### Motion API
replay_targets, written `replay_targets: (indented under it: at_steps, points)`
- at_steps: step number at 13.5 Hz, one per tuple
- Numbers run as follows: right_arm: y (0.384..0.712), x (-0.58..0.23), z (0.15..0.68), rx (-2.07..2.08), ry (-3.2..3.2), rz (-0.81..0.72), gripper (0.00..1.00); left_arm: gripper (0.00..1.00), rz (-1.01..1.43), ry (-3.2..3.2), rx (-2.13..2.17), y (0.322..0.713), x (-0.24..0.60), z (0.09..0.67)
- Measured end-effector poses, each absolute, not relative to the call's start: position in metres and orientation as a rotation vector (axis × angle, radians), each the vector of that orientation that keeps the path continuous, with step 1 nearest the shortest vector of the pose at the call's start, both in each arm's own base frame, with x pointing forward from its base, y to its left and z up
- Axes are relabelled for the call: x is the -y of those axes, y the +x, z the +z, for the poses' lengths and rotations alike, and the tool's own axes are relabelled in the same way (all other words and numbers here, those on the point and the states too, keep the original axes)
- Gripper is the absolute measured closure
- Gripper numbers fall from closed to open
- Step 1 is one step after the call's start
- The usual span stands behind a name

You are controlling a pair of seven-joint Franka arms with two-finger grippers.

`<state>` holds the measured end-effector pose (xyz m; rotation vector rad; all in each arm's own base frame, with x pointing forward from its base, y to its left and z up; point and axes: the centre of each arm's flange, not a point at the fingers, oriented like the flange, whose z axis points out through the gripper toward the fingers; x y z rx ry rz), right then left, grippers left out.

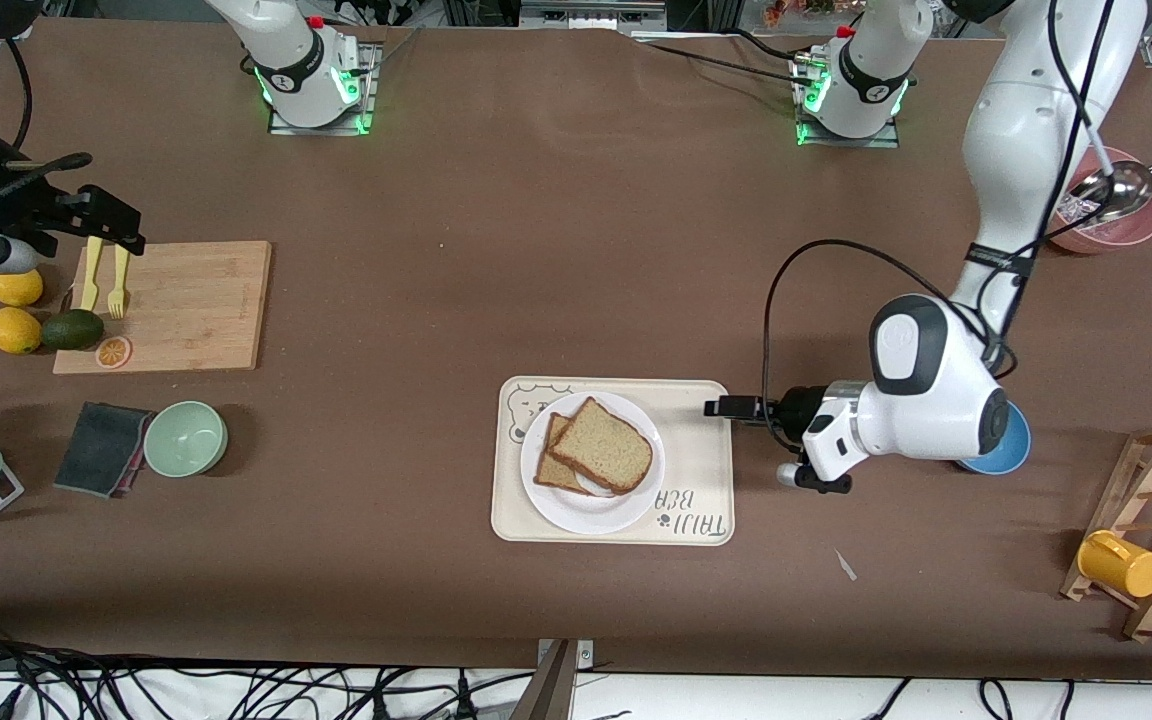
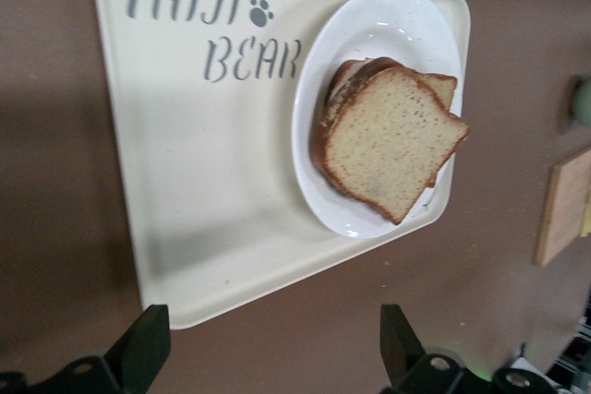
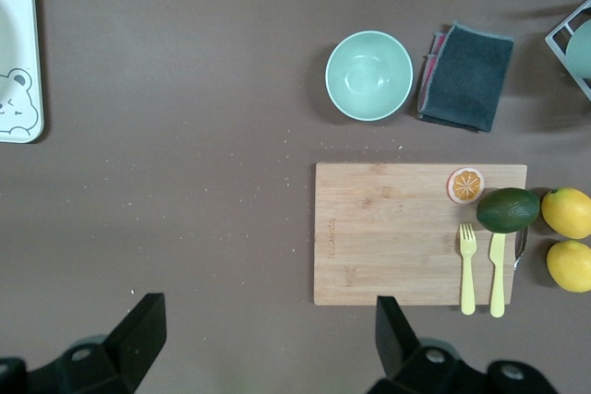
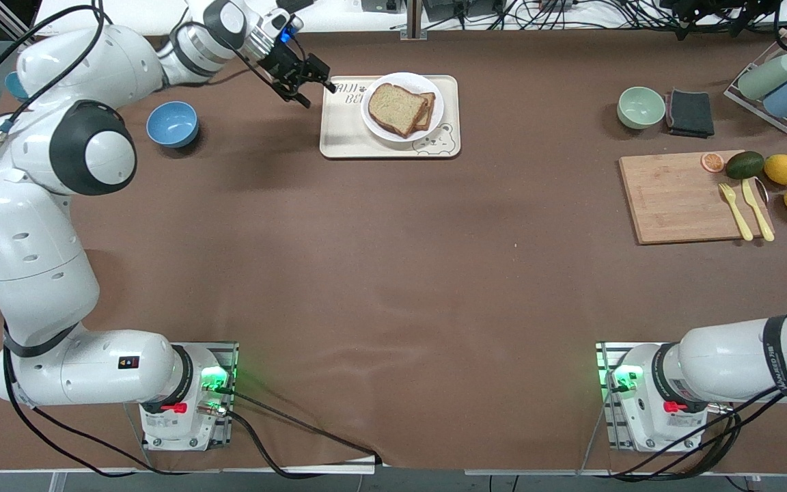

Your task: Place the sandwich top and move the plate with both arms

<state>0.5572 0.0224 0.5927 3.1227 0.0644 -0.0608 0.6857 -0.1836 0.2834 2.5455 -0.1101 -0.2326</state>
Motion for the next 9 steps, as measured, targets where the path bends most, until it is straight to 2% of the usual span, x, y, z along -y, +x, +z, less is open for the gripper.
replay_targets:
  at_steps: [5, 9]
  points:
    - [0.557, -0.022, 0.592, -0.061, 3.122, -0.070, 0.00, 0.00, -0.245, 2.857, 0.196, 0.671, 0.167, 0.363]
    - [0.556, -0.021, 0.592, -0.061, 3.122, -0.078, 0.00, 0.00, -0.152, 3.070, 0.231, 0.659, 0.139, 0.436]
